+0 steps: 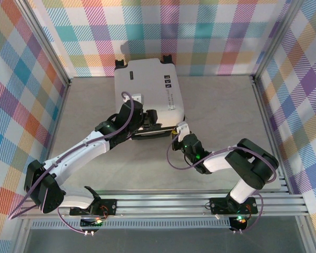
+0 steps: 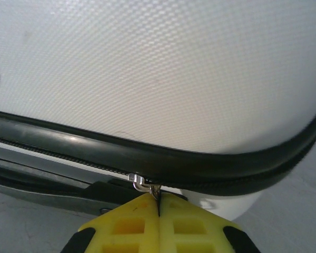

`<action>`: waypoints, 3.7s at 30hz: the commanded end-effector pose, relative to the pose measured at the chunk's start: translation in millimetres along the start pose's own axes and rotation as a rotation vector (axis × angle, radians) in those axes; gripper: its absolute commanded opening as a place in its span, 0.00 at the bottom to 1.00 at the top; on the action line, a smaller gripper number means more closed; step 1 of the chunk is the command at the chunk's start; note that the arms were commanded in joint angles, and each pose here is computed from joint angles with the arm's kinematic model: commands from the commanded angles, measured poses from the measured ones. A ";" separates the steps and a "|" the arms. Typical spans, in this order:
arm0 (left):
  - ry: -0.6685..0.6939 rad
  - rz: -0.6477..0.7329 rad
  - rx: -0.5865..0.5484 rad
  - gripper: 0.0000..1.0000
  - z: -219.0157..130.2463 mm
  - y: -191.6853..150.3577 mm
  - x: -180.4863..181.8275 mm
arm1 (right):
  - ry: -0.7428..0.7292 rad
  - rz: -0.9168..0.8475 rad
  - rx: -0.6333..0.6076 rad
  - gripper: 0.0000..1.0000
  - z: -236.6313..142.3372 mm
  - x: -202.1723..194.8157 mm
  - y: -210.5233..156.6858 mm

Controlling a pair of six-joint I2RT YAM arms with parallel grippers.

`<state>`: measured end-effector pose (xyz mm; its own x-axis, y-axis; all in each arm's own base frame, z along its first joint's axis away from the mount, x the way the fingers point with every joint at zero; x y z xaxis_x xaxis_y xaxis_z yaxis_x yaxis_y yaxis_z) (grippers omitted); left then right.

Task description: Pack the luggage

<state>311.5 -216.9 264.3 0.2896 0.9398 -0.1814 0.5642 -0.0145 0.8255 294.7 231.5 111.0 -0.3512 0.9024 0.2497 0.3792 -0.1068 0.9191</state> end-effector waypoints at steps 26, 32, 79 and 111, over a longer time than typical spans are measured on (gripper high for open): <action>-0.174 0.165 -0.077 0.65 -44.3 46.2 -47.1 | -0.011 -0.046 0.028 0.00 -35.0 10.5 -6.9; -0.331 0.253 -0.070 0.66 -31.4 54.6 -115.4 | 0.036 -0.063 0.023 0.00 -53.7 34.1 -16.9; -0.214 0.212 0.119 0.64 70.1 2.4 -163.8 | 0.270 -0.079 0.001 0.16 -71.9 36.4 -24.3; -0.242 0.193 0.123 0.64 70.8 1.0 -168.0 | 0.237 -0.067 0.012 0.02 -29.6 52.2 -24.8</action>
<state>319.4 -404.5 245.9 0.5708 0.8081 -0.1453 0.5673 -0.2601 0.7814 232.4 271.0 96.6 -0.5937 0.7681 0.2400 0.3873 0.0113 0.9219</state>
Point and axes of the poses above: each hand's point on the last joint's axis, 136 mm out from that joint toward the fingers, its own z axis out along the fingers, its own x axis along the line the jaws close on, y = z × x, the point moved 4 cm from there along -z, back along the fingers, and after that the axes turned 12 degrees about z, right-handed, at the moved point
